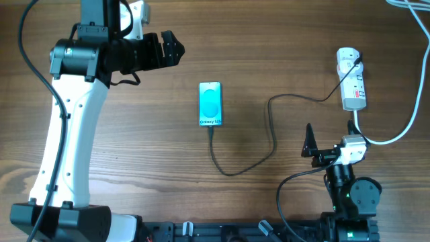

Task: Plug charger to phone and switch on socket

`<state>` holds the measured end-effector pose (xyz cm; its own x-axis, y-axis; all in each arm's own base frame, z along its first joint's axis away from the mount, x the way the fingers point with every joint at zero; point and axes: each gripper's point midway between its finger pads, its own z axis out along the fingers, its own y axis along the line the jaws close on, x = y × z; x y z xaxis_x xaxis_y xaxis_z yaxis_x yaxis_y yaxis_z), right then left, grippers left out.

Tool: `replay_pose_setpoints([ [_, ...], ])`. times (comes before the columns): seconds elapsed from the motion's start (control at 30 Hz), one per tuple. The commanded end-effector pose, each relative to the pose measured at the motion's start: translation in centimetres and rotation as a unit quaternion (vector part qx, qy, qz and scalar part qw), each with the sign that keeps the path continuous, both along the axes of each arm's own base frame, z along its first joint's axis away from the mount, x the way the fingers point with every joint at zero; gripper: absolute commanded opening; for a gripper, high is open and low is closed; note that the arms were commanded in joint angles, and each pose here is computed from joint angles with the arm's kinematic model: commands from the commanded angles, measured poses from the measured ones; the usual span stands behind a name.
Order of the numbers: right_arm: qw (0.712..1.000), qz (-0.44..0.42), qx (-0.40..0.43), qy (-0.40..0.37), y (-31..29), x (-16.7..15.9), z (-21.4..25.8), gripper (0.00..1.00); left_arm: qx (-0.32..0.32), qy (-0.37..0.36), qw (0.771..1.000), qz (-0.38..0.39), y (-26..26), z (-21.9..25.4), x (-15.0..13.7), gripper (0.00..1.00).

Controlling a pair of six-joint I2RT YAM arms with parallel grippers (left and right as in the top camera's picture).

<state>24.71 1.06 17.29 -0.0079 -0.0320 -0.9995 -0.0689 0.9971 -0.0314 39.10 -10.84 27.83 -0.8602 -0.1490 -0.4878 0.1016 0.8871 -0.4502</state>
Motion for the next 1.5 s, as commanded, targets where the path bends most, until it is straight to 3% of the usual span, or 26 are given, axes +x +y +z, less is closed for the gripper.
replay_pose_setpoints([
  [0.0,1.0,-0.004,-0.007,-0.007,-0.1,-0.1,0.2,1.0,0.007,0.002,1.0,0.002,0.3,-0.3,0.2,1.0],
  [0.33,1.0,-0.004,-0.007,-0.007,-0.1,-0.1,0.3,1.0,0.029,0.004,0.999,0.018,1.2,-0.7,0.3,1.0],
  [0.57,1.0,-0.004,-0.007,-0.007,-0.1,-0.1,0.3,1.0,0.103,0.1,0.988,0.049,4.0,-3.7,-3.5,1.0],
  [0.83,1.0,-0.004,-0.007,-0.007,-0.1,-0.1,0.3,1.0,0.109,0.107,0.987,0.044,3.7,-3.8,-4.1,1.0],
  [1.17,1.0,-0.004,-0.007,-0.007,-0.1,-0.1,0.3,1.0,0.102,0.024,0.994,0.041,3.8,-3.5,-5.2,1.0],
  [1.33,1.0,-0.004,-0.007,-0.007,-0.1,-0.1,0.3,1.0,0.086,-0.071,0.993,0.05,3.7,-3.9,-4.6,1.0],
  [1.47,1.0,-0.004,-0.007,-0.007,-0.1,-0.1,0.3,1.0,0.078,-0.122,0.988,0.054,3.8,-4.8,-5.8,1.0],
])
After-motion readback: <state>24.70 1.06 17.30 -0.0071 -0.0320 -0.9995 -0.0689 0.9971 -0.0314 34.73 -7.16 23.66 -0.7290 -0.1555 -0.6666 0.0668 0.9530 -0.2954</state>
